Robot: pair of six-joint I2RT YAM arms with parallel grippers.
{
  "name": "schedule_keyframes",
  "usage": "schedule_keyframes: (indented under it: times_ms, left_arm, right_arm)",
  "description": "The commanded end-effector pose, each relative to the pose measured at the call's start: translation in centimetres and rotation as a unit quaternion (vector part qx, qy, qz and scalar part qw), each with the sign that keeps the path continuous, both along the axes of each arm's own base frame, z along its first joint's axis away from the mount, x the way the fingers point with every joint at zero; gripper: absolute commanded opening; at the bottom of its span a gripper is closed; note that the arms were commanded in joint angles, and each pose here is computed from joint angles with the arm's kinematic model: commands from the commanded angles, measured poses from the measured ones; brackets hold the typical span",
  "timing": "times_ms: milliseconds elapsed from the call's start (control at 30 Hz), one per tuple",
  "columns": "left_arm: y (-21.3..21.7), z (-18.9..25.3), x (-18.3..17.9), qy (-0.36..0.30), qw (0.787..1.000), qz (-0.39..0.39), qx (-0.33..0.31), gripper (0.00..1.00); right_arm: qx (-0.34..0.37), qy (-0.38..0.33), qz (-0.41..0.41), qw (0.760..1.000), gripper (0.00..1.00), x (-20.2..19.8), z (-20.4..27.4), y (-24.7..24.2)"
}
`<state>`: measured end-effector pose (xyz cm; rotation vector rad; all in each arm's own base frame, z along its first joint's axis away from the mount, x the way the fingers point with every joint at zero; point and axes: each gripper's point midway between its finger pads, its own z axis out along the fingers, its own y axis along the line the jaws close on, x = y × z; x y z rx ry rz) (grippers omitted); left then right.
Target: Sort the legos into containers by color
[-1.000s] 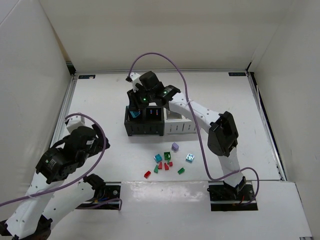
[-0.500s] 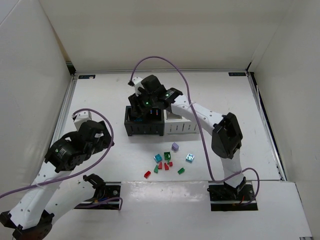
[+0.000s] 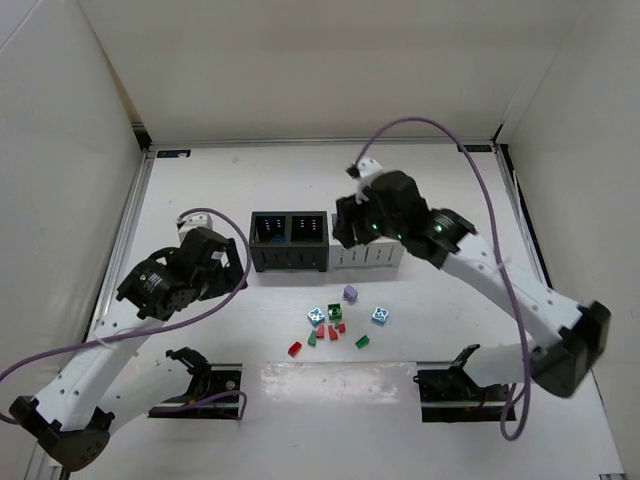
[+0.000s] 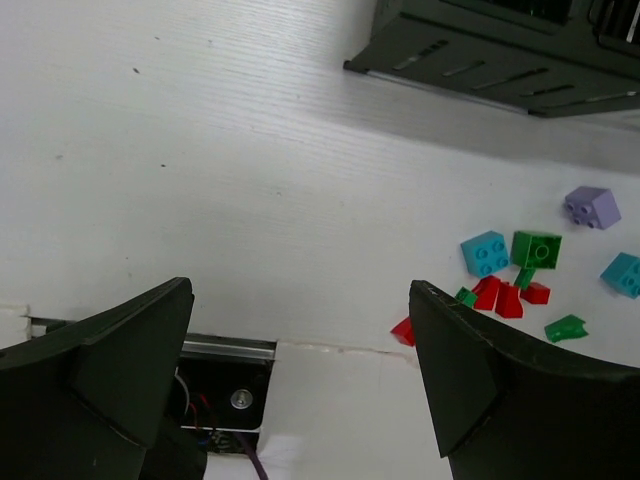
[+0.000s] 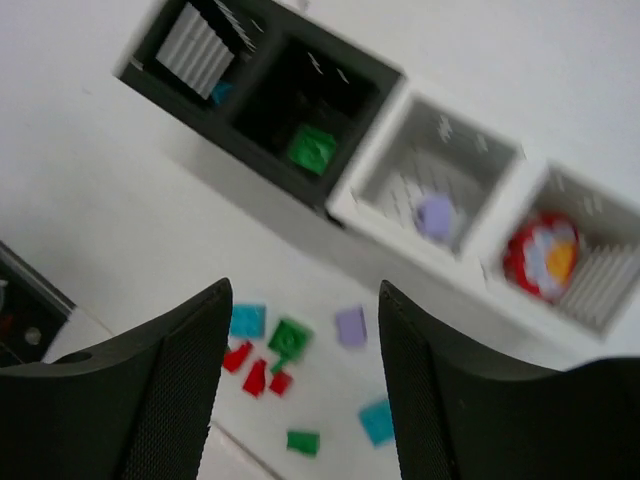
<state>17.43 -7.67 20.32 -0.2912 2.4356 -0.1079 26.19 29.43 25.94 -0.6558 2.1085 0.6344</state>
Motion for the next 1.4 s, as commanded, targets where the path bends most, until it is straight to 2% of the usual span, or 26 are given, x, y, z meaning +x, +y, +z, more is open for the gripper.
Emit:
schedule_keyframes:
  times_ms: [0, 100, 133, 233, 333, 367, 433, 567, 900, 1033, 1233, 1367]
  left_arm:
    - [-2.2, -1.2, 0.7, 0.017, 0.999, -0.048, -0.009, 1.00]
    - [-4.7, -2.5, 1.0, 0.029, 0.996, -0.089, 0.006, 1.00]
    - [-6.7, -3.2, 1.0, 0.034, 0.993, -0.112, 0.005, 1.00]
    - [-11.3, -4.4, 1.1, 0.037, 0.988, -0.152, 0.012, 1.00]
    - [-14.2, -6.2, 1.9, 0.042, 0.987, -0.158, 0.015, 1.00]
    - [-15.9, -6.6, 2.6, 0.028, 0.987, -0.160, -0.012, 1.00]
    - [-17.5, -8.4, 2.7, 0.043, 0.984, -0.172, -0.028, 1.00]
    - [-19.5, -10.4, 3.0, 0.055, 0.980, -0.189, -0.015, 1.00]
    - [-21.3, -14.9, 2.6, 0.105, 0.975, -0.194, -0.013, 0.99]
    - [-20.8, -16.2, 2.0, 0.122, 0.977, -0.174, -0.011, 0.94]
    - [-20.3, -16.3, 1.8, 0.116, 0.982, -0.146, -0.027, 0.89]
    - [-19.7, -16.8, 1.3, 0.129, 0.983, -0.128, -0.015, 0.87]
  right_arm:
    - [-0.065, 0.041, -0.133, 0.988, 0.64, -1.8, -4.2, -6.2]
    - [-0.066, 0.068, -0.189, 0.977, 0.64, -3.7, -5.7, -10.3]
    - [-0.075, 0.099, -0.215, 0.969, 0.64, -4.7, -7.2, -11.6]
    - [-0.067, 0.116, -0.291, 0.947, 0.64, -5.4, -8.1, -15.3]
    - [-0.046, 0.111, -0.327, 0.937, 0.64, -5.8, -7.7, -17.5]
    - [-0.033, 0.104, -0.328, 0.938, 0.64, -6.0, -7.1, -17.9]
    - [-0.016, 0.100, -0.338, 0.936, 0.65, -6.2, -6.7, -19.0]
    - [-0.006, 0.101, -0.354, 0.930, 0.66, -6.7, -6.6, -20.7]
    - [0.020, 0.101, -0.371, 0.923, 0.66, -7.3, -5.9, -23.2]
    - [0.023, 0.103, -0.372, 0.922, 0.66, -7.4, -5.9, -23.9]
    - [0.023, 0.109, -0.370, 0.922, 0.66, -7.5, -6.4, -24.4]
    - [0.033, 0.116, -0.358, 0.926, 0.66, -7.6, -6.3, -24.1]
